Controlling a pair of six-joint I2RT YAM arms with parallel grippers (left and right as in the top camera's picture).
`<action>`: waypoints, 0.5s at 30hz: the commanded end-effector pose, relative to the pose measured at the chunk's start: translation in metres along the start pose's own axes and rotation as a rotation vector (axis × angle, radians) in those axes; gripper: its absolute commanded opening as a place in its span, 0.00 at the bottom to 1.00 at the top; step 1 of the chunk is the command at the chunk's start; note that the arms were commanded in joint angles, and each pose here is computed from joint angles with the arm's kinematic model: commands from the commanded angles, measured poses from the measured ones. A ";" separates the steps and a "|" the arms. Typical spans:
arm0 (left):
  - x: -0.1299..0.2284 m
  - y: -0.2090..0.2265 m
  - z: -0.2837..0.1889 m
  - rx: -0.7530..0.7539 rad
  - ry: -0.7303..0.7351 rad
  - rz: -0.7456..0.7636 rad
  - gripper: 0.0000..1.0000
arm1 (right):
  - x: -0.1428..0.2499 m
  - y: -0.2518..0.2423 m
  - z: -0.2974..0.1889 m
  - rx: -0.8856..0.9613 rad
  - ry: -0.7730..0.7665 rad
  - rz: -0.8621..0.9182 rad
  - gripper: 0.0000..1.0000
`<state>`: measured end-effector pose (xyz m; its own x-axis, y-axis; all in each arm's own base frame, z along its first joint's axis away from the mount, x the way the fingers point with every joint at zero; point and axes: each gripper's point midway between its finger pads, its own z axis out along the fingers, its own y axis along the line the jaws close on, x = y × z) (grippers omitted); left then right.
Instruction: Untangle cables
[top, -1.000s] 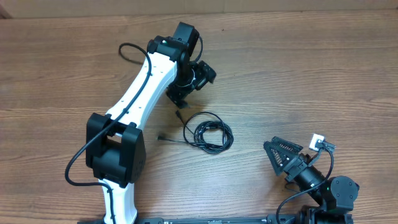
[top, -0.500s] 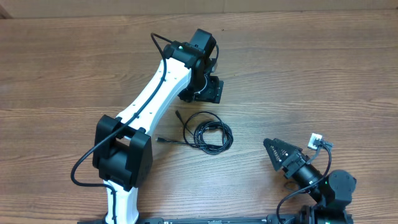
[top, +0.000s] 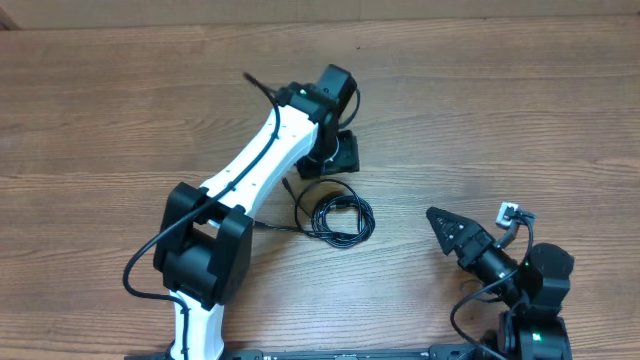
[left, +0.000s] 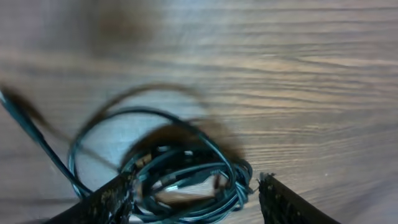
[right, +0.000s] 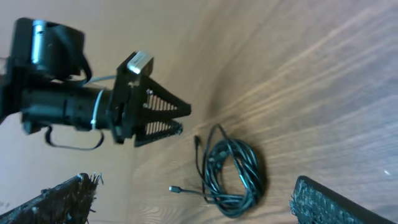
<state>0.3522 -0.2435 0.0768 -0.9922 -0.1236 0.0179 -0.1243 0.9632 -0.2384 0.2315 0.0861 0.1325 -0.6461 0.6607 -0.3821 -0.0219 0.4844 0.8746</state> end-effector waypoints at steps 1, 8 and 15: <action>0.012 0.000 0.009 0.008 0.044 -0.221 0.67 | -0.005 0.003 0.001 0.009 -0.003 -0.019 0.99; 0.007 -0.004 0.041 0.077 0.009 -0.332 0.60 | -0.003 0.000 0.003 0.018 0.010 -0.005 1.00; 0.009 -0.018 0.051 0.152 0.022 -0.353 0.57 | -0.003 0.000 0.003 0.018 0.010 -0.005 1.00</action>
<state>0.3574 -0.2650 0.0335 -0.9042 -0.4169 0.0924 -0.4215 0.8367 -0.3497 0.2324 0.0857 0.1211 -0.6649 0.6601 -0.3494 0.0223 0.4852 0.8741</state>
